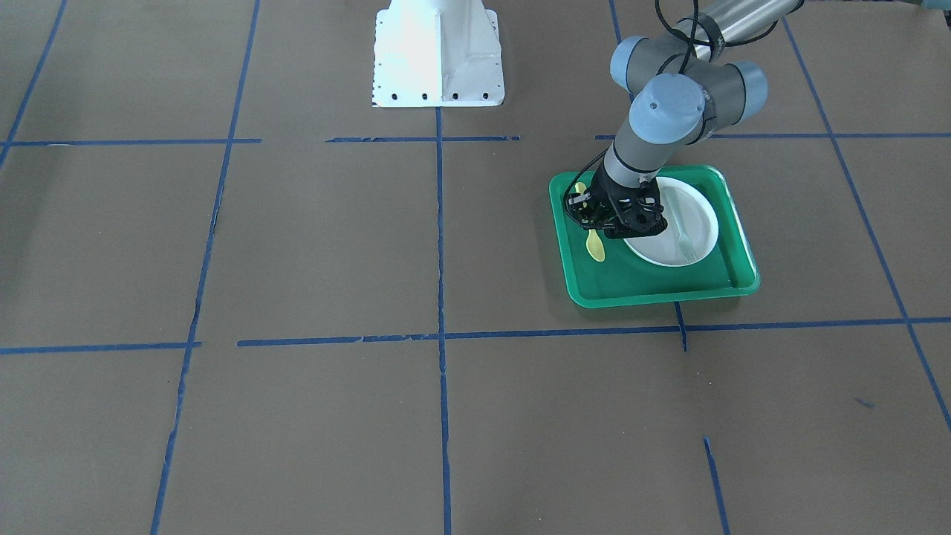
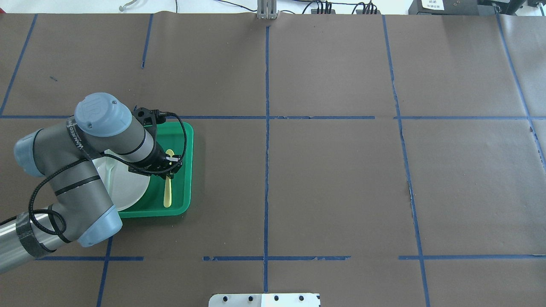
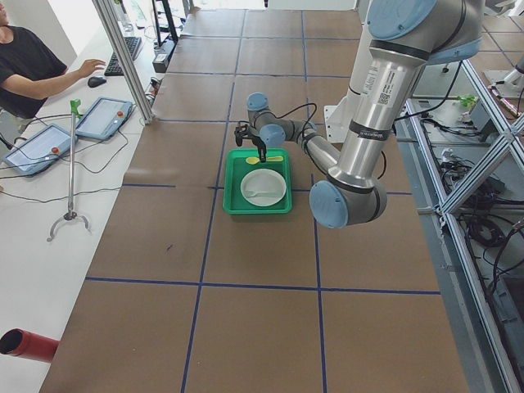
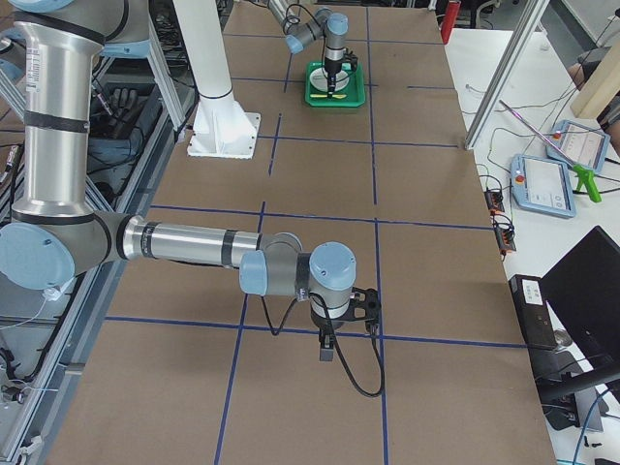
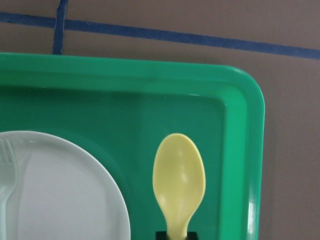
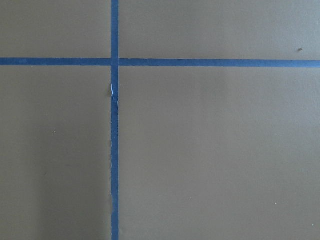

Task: Place spoon
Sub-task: 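Lower the spoon onto the tray beside the plate and open the left gripper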

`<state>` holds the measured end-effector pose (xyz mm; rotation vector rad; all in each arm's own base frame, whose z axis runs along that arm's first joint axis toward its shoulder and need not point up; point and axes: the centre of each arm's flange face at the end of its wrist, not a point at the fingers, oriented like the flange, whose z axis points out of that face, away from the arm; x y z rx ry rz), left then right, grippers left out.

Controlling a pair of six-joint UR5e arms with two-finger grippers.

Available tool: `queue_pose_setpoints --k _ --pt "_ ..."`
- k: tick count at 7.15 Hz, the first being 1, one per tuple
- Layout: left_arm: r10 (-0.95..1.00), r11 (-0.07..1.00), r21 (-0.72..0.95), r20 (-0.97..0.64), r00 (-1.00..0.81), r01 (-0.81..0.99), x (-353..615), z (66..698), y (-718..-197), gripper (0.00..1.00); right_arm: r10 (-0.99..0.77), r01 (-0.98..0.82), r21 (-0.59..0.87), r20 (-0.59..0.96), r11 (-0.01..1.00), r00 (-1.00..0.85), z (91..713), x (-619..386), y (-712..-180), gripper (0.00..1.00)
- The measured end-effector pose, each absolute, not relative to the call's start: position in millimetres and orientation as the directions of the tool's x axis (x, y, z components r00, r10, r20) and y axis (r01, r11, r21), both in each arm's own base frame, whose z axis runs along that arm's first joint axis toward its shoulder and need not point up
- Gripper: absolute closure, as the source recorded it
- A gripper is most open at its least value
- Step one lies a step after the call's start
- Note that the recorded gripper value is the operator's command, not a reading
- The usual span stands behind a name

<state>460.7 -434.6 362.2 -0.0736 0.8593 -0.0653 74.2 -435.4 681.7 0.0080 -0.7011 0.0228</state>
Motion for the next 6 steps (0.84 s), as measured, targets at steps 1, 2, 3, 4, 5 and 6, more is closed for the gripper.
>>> queue_pose_setpoints --k 1,2,3,4,5,6 --pt "-0.084 0.996 -0.089 -0.755 0.65 0.024 461.9 362.6 -433.8 0.89 0.018 -0.024 0.0 0.645 1.0 0.764 681.6 74.2 -435.4 0.0" --pt "-0.079 0.996 -0.086 -0.758 0.647 0.022 462.3 362.9 -433.7 0.53 0.018 -0.024 0.0 0.645 1.0 0.764 681.6 74.2 -435.4 0.0" --pt "-0.076 0.996 -0.082 -0.761 0.645 0.02 462.7 363.5 -433.5 0.3 0.018 -0.024 0.0 0.645 1.0 0.764 681.6 74.2 -435.4 0.0" --pt "-0.074 0.997 -0.08 -0.762 0.643 0.02 462.7 363.8 -433.6 0.27 0.018 -0.024 0.0 0.645 1.0 0.764 681.6 74.2 -435.4 0.0" --pt "-0.072 0.997 -0.078 -0.763 0.643 0.019 462.7 364.0 -433.6 0.12 0.018 -0.024 0.0 0.645 1.0 0.764 681.6 74.2 -435.4 0.0" --pt "-0.072 0.997 -0.077 -0.763 0.643 0.02 462.6 364.1 -433.7 0.0 0.018 -0.024 0.0 0.645 1.0 0.764 681.7 74.2 -435.4 0.0"
